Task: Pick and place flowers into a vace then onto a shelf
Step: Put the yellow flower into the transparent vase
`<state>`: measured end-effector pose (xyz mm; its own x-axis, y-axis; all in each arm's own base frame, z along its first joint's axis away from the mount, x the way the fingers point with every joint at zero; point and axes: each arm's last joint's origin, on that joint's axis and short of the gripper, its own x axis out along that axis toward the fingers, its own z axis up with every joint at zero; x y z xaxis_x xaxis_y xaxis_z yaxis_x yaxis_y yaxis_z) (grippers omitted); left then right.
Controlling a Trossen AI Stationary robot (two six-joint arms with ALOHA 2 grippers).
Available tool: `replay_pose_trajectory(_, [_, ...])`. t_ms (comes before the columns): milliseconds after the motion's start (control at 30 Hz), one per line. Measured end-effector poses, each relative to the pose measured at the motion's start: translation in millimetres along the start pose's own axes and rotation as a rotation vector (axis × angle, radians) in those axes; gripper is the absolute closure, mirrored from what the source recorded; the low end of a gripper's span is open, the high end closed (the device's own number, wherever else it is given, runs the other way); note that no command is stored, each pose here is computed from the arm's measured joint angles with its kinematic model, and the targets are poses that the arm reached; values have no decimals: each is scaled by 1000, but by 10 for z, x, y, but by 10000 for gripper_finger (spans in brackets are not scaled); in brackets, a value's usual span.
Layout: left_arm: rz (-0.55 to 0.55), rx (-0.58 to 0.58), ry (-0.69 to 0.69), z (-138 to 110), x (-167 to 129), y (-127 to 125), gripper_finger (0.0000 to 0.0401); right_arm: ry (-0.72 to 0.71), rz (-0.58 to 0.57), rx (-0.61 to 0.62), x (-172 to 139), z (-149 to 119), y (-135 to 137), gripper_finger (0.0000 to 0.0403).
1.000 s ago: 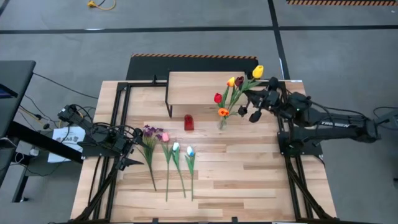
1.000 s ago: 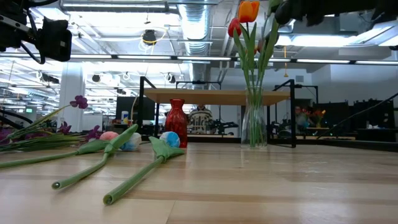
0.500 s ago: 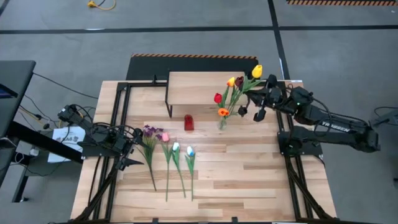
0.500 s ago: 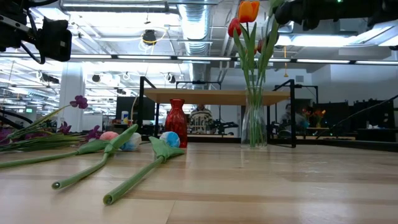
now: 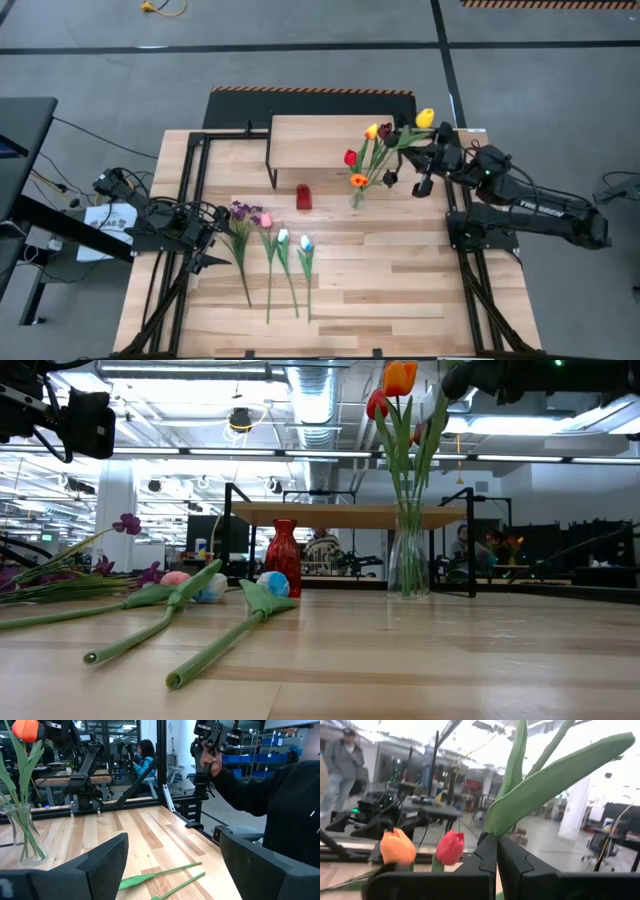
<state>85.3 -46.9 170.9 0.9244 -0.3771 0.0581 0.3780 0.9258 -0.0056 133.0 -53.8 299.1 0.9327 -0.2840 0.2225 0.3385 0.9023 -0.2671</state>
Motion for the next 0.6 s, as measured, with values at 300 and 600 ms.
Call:
replay_pose_trajectory(300, [0,0,0,0,0,0,99,-108,-72,7,-329,-229,39,403])
replay_pose_trajectory(600, [0,0,0,0,0,0,99,-148,-84,36,-376,-280,53,403])
